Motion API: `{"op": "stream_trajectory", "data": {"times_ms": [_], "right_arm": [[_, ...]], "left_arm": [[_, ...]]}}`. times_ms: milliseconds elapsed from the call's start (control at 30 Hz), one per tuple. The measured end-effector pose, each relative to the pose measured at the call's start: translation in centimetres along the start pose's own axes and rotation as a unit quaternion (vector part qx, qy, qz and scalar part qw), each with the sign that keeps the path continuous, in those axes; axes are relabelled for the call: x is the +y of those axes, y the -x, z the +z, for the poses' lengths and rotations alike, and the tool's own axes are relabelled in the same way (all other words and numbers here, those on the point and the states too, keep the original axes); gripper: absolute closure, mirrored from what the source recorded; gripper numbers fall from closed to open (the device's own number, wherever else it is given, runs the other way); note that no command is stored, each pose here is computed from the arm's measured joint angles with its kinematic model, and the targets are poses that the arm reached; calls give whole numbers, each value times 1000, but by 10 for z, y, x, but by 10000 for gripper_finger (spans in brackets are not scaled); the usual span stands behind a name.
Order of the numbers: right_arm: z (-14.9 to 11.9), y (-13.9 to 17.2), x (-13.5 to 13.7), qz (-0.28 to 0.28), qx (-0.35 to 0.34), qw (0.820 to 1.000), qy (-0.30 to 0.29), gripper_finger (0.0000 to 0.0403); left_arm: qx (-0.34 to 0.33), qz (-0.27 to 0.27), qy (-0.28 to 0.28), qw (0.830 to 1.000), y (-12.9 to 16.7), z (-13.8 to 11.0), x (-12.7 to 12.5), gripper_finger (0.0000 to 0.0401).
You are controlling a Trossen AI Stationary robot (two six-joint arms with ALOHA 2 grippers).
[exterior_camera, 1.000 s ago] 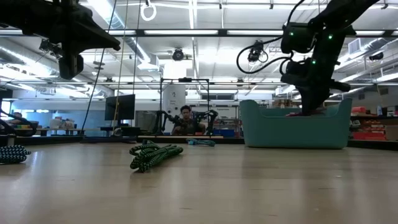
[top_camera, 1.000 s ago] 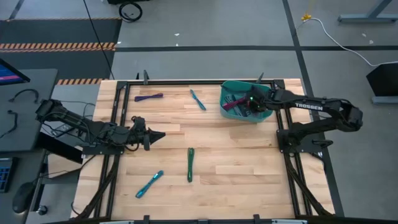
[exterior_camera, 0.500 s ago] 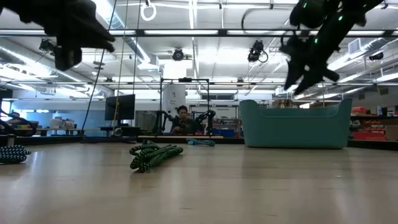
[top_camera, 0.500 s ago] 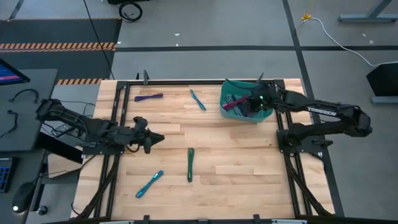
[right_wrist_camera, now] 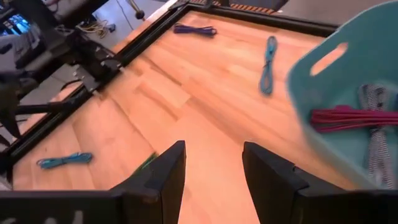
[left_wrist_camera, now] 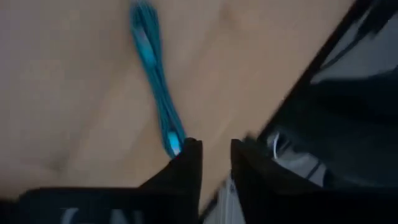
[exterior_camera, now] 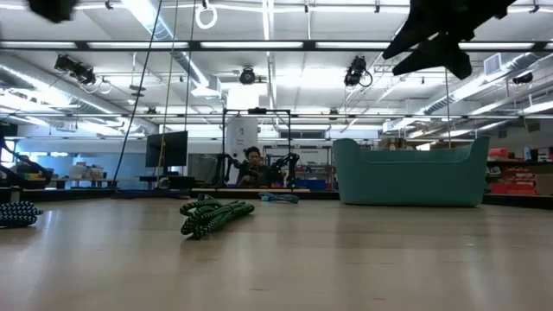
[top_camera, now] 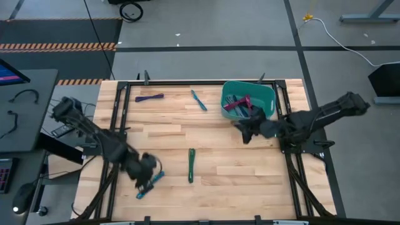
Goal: Pick and place USB-C Cables
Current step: Put the bottom blue charger cable into the light blue bin
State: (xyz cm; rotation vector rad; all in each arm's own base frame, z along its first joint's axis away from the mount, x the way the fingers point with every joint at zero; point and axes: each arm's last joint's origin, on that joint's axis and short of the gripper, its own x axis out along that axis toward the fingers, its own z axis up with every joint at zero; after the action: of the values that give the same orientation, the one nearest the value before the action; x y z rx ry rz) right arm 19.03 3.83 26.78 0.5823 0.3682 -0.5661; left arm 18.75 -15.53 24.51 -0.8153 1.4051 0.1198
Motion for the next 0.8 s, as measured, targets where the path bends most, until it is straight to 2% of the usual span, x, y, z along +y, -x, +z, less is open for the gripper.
{"op": "stream_trajectory", "data": {"times_ms": [100, 233, 367, 567, 700, 800], "right_arm": [[-16, -2, 12, -2, -1, 1000, 5, 239], [-35, -10, 22, -9, 15, 1000, 9, 239], [-47, -15, 28, -9, 27, 1000, -2, 239], [-50, -12, 36, 20, 24, 999, -23, 239], [-46, -4, 39, 46, 17, 998, -26, 239], [-42, 3, 38, 60, 14, 998, -24, 239]], "left_arm": [[19, 15, 20, 999, -25, -17, -11, 252], [0, 39, 25, 999, -53, -35, -19, 179], [-24, 101, 62, 993, -83, -50, -14, 147], [-78, 187, 126, 971, -119, -59, -1, 175], [-95, 203, 142, 964, -130, -57, 1, 208], [-110, 203, 138, 963, -131, -52, 1, 247]]}}
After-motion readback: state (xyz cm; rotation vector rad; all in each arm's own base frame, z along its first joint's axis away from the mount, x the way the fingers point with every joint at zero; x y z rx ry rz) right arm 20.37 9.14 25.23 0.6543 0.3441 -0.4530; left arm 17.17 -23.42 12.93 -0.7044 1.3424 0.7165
